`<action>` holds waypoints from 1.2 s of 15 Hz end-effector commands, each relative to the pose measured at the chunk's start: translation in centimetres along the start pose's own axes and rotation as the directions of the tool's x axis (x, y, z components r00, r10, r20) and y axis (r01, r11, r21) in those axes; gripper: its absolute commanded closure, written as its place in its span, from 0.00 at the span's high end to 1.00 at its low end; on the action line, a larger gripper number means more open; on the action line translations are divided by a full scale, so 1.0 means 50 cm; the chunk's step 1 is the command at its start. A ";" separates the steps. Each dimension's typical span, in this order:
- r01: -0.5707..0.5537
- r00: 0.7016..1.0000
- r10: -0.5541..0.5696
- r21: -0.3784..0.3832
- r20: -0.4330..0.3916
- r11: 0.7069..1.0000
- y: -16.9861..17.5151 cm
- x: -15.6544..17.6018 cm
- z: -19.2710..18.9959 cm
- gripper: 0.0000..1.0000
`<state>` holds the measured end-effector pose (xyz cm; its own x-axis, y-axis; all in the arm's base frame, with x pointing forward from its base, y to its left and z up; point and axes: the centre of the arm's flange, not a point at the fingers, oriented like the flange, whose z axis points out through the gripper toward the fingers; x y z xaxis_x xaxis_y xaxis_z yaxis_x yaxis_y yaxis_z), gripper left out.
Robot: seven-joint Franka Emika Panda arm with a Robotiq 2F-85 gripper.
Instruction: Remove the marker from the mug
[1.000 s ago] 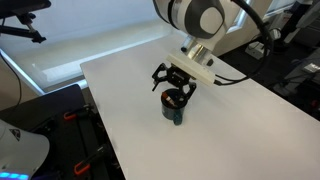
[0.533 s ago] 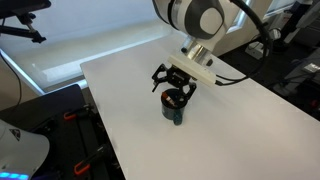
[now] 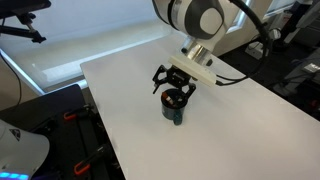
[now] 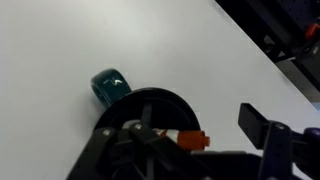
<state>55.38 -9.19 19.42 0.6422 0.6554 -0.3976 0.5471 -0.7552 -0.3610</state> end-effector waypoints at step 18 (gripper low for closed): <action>0.045 0.998 -0.043 -0.044 0.035 0.998 -0.007 0.033 -0.023 1.00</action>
<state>56.23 -8.65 20.00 0.6252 0.6699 -0.4005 0.5790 -0.7421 -0.3375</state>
